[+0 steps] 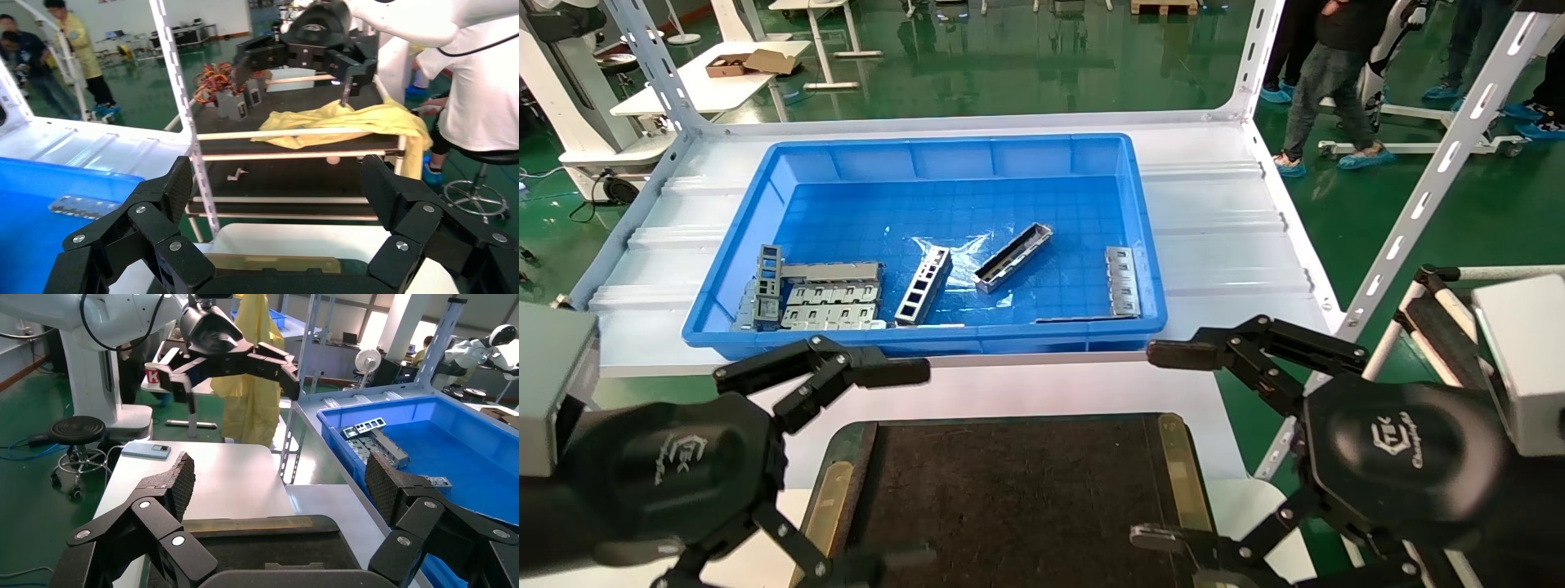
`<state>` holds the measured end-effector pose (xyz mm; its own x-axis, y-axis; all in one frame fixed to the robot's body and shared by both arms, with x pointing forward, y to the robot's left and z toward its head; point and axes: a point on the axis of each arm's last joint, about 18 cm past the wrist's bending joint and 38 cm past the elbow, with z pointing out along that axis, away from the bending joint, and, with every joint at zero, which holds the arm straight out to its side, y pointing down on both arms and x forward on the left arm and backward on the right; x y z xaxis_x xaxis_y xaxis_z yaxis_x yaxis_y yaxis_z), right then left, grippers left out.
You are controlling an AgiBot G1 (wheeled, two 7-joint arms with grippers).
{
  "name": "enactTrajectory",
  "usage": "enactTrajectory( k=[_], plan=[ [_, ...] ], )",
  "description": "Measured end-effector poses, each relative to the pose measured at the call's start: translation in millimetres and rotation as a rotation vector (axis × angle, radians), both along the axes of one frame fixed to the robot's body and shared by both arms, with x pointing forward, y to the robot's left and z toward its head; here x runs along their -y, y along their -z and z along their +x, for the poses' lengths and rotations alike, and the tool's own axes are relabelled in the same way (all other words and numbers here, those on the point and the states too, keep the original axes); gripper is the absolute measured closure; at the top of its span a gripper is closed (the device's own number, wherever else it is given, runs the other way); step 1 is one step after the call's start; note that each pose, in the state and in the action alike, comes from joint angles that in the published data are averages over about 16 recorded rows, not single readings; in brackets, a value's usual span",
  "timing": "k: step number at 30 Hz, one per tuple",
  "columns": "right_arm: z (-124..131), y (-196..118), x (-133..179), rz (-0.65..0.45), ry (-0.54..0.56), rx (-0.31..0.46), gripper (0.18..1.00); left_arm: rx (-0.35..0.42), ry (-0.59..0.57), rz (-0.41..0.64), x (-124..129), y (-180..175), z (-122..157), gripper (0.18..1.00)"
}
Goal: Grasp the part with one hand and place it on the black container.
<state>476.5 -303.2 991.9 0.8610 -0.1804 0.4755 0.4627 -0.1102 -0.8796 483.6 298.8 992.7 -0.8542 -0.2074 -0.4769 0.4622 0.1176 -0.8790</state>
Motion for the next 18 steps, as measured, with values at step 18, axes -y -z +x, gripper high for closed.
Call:
enactTrajectory(
  k=[18],
  plan=[
    [0.0, 0.0, 0.0, 0.000, 0.000, 0.000, 0.178, 0.054, -0.262, -0.010, 27.8, -17.6, 109.0, 0.184]
  ],
)
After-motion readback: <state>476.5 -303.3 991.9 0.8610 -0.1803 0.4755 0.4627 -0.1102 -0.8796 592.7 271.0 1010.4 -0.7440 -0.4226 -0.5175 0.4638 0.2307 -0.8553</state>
